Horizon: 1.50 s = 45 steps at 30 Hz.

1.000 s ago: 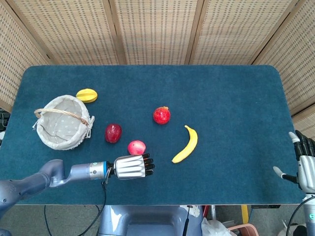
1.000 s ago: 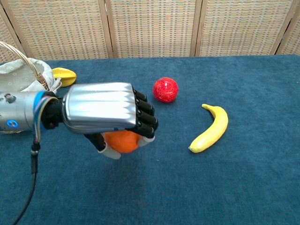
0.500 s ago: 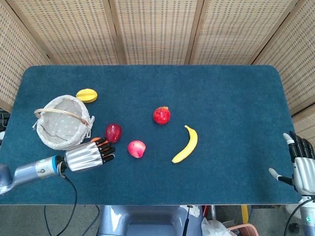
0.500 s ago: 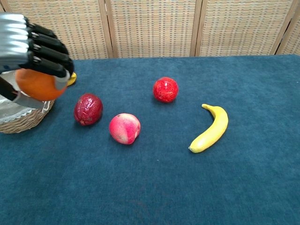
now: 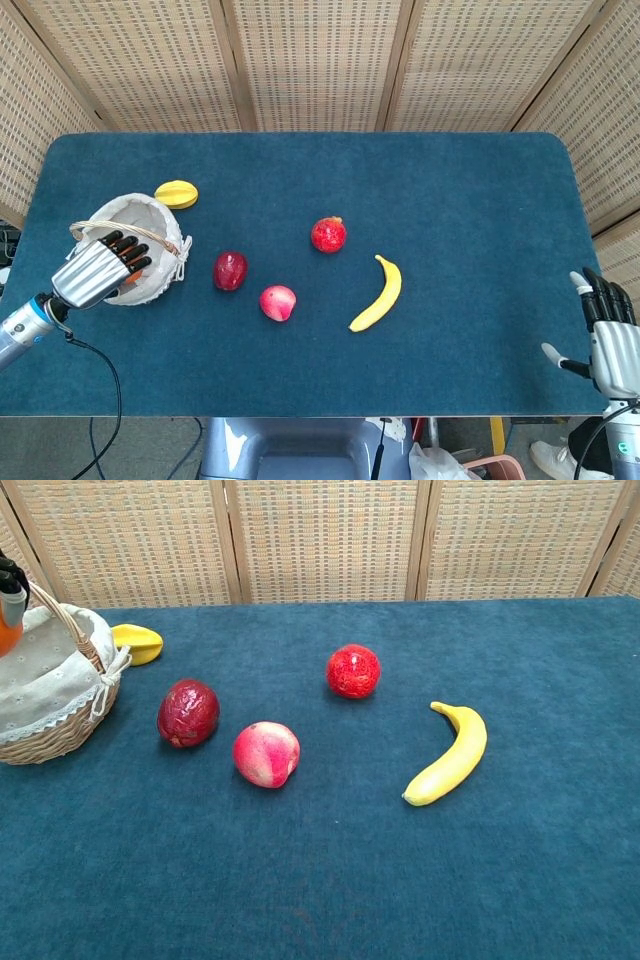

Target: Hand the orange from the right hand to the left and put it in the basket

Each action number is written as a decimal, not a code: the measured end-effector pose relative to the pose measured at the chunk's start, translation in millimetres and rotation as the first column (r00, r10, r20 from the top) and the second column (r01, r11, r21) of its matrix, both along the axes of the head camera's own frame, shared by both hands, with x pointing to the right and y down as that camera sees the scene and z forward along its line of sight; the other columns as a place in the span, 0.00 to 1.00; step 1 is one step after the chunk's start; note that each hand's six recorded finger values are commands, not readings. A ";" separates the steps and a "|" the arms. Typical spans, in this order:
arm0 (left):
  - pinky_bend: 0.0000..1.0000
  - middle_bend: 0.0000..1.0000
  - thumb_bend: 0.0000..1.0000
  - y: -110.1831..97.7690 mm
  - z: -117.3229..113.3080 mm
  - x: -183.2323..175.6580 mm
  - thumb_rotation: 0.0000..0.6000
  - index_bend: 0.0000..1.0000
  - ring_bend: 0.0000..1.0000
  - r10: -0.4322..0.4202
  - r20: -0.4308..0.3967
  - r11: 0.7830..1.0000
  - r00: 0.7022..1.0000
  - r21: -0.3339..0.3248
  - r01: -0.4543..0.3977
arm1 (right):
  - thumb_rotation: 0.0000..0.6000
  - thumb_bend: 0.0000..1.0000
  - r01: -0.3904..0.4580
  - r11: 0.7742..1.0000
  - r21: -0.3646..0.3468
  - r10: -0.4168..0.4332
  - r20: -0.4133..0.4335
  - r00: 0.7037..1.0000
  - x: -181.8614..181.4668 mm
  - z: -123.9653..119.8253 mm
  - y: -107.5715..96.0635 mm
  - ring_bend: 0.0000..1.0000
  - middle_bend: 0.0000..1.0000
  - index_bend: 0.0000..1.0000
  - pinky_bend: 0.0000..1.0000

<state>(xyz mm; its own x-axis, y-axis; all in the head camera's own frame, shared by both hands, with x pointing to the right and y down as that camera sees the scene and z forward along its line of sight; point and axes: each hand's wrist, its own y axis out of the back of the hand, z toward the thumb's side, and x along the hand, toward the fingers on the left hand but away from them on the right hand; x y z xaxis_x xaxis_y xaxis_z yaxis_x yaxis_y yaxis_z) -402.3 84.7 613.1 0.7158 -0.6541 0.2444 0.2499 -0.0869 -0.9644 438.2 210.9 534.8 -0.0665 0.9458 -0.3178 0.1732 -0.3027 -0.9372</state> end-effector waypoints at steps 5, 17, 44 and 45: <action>0.48 0.50 0.13 -7.9 13.2 -16.0 1.00 0.56 0.41 -0.073 0.022 0.997 0.997 -0.014 0.074 | 1.00 0.00 -0.009 1.000 -0.007 0.009 -0.007 1.000 2.1 2.4 -0.7 0.00 0.00 0.00 0.00; 0.25 0.18 0.00 -1.1 23.4 -25.5 1.00 0.25 0.21 -0.101 0.027 0.993 0.994 -0.051 0.102 | 1.00 0.00 -0.011 1.000 -0.010 0.011 -0.006 1.000 2.2 3.3 -0.6 0.00 0.00 0.00 0.00; 0.00 0.00 0.00 50.5 -43.6 -69.8 1.00 0.00 0.00 -0.405 -0.225 0.911 0.886 -0.180 0.371 | 1.00 0.00 0.030 1.000 -0.007 -0.030 0.013 0.999 -3.6 -14.7 6.9 0.00 0.00 0.00 0.00; 0.00 0.00 0.00 55.0 -45.1 -68.1 1.00 0.00 0.00 -0.440 -0.229 0.894 0.868 -0.197 0.402 | 1.00 0.00 0.036 0.999 -0.004 -0.036 0.011 0.999 -4.6 -16.2 7.3 0.00 0.00 0.00 0.00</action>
<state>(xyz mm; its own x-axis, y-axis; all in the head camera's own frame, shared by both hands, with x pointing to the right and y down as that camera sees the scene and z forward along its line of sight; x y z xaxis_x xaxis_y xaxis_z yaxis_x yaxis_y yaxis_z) -470.4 139.7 568.0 0.4300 -0.8809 0.1980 -0.0993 -0.2641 -0.9594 433.6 218.2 518.6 -0.0291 0.9462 -0.3223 0.1722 -0.3129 -0.9341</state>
